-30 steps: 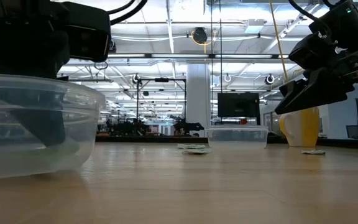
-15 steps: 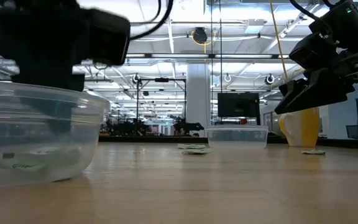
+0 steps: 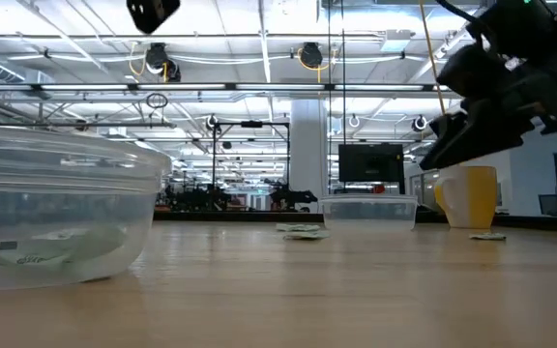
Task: Pick and place Stevia / Truvia into bins
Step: Put the stevia packet into the transparent container
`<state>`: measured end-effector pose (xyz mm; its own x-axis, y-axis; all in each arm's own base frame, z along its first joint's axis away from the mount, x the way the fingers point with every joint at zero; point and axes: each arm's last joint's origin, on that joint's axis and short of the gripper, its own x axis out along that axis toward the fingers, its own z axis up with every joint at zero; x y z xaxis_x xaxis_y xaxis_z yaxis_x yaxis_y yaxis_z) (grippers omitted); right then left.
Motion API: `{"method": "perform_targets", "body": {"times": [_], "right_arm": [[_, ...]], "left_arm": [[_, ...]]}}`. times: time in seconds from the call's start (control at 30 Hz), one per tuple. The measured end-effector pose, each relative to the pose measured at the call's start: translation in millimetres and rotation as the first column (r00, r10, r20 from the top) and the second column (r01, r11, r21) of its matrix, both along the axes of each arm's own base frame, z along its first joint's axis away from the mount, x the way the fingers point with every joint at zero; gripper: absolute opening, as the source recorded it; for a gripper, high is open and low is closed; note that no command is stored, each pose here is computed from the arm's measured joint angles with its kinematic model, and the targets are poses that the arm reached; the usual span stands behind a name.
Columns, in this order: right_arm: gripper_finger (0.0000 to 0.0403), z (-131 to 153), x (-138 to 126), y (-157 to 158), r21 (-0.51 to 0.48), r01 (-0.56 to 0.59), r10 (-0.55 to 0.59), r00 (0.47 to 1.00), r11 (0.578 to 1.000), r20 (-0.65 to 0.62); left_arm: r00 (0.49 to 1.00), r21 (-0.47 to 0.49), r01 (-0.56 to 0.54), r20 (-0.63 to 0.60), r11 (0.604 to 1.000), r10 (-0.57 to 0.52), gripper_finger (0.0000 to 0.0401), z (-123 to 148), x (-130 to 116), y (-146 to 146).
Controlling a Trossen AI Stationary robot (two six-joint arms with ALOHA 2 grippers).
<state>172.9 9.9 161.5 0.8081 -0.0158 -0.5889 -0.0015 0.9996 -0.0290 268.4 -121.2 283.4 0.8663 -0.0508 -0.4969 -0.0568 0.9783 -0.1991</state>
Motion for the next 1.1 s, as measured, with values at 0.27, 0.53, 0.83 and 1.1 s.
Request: {"method": "perform_targets", "body": {"times": [0.27,0.53,0.83,1.1], "right_arm": [[0.0144,24,9,0,-0.039,0.070,-0.069,0.997,0.997,0.028],[0.0144,24,9,-21,-0.018,0.197,-0.197,0.980,0.980,0.013],[0.0144,9,3,-13,0.110,-0.032,0.040,0.997,0.993,-0.068],[0.0144,-6,-9,21,0.271,-0.397,0.426,0.903,0.877,-0.055]], "left_arm": [[0.947,0.266,-0.313,0.155,0.912,0.280,0.0088,23,-6,36],[0.901,0.380,-0.431,0.128,0.818,0.415,0.0088,23,3,90],[0.925,0.221,-0.368,-0.011,0.903,0.380,0.0088,3,15,109],[0.943,0.210,-0.317,-0.032,0.925,0.331,0.0088,0,17,106]]}}
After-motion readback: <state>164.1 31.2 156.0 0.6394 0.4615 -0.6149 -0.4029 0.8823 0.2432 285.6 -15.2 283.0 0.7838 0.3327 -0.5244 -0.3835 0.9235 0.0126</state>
